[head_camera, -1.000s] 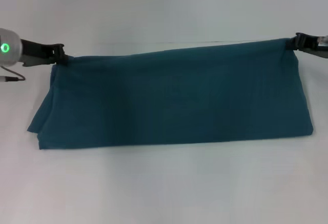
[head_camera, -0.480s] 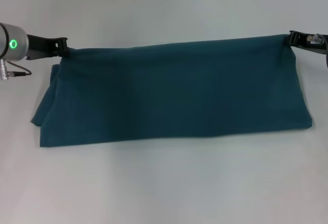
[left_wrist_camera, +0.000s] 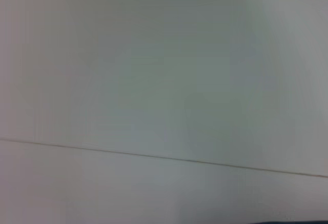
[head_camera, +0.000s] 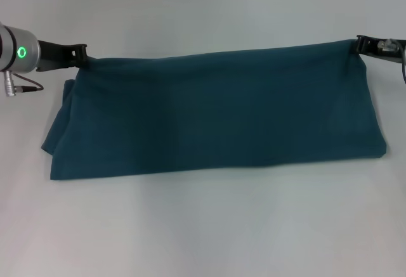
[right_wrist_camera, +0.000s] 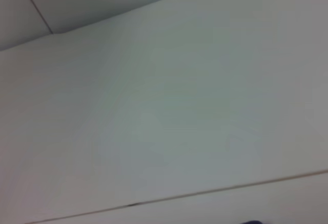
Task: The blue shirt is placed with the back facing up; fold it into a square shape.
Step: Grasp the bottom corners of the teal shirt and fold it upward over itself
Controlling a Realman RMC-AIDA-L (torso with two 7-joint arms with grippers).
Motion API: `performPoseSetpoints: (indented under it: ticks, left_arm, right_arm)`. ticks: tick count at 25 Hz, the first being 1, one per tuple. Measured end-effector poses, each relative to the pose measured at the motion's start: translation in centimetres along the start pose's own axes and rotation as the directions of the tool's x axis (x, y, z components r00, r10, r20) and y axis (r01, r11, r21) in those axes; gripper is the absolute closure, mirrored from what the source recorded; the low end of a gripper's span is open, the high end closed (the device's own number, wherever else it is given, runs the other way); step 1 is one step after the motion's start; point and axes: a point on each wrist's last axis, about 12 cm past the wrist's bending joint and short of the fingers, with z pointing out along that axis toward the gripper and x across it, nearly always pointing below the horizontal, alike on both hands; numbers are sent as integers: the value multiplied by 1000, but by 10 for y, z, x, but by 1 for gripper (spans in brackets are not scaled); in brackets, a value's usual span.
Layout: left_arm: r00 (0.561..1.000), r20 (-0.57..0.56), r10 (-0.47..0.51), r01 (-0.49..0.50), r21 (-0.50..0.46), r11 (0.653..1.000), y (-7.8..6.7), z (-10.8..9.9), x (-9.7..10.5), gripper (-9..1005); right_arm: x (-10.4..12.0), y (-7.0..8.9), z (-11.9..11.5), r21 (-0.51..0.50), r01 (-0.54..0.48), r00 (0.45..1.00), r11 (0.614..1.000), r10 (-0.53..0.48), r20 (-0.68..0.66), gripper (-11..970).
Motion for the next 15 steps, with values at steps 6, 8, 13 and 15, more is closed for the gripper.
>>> performPoseSetpoints:
  ticks: [6, 8, 13, 15]
  left_arm:
    - [1000, 10, -23, 23, -8, 1000, 2, 0, 0, 997]
    - [1000, 11, -28, 28, -10, 1000, 3, -1, 0, 990]
    - [1000, 6, -28, 28, -18, 999, 5, -1, 2, 954]
    - [1000, 8, -27, 27, -19, 999, 5, -1, 2, 940]
  right_arm:
    - [-6, 5, 1, -7, 13, 1000, 1000, -13, 5, 911]
    - [-6, 5, 1, -8, 18, 1000, 1000, -18, 4, 911]
    - [-4, 9, 3, -9, 40, 999, 999, -40, -8, 910]
    - [-2, 9, 4, -8, 41, 999, 999, -42, -14, 910]
